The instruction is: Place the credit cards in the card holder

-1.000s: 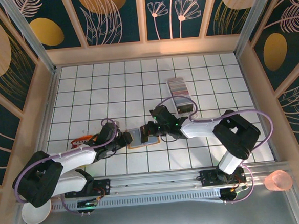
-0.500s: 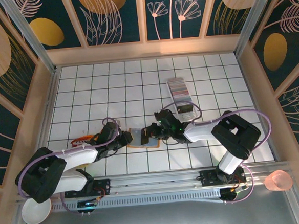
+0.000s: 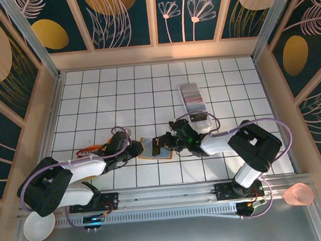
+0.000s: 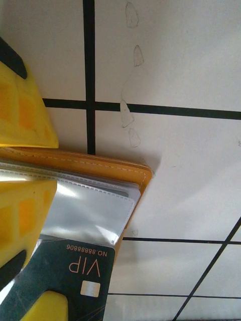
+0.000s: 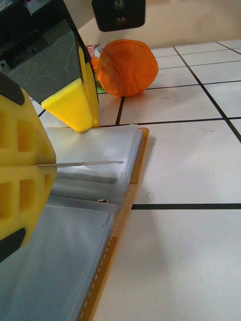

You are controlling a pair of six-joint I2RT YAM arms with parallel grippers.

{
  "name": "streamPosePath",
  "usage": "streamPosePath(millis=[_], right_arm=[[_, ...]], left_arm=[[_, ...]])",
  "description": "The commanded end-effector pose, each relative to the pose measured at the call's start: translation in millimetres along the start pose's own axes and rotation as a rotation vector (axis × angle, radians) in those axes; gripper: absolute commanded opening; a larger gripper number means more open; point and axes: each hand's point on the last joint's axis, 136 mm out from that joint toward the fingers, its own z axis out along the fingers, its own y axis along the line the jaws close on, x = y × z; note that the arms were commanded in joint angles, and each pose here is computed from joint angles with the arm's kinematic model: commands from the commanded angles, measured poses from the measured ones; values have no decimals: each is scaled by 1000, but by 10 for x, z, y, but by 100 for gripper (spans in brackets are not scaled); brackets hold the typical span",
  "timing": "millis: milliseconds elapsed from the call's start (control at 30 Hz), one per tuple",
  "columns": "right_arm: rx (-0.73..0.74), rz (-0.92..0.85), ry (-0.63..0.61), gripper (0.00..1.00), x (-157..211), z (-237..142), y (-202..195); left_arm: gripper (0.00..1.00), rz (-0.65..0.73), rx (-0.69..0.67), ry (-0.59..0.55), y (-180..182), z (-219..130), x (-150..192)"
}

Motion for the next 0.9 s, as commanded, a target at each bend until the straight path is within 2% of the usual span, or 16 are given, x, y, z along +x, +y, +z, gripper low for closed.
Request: streamPosePath(millis=[0, 300, 867], right_arm=[[-62, 5, -13, 0, -27, -58, 149], [29, 40, -52, 0, -53, -125, -53], [130, 139, 6, 0, 179, -3, -329]], left_arm=[[19, 11, -24, 94, 84, 23, 236], [19, 15, -28, 82, 84, 13, 215], [18, 16, -24, 84, 92, 19, 236]])
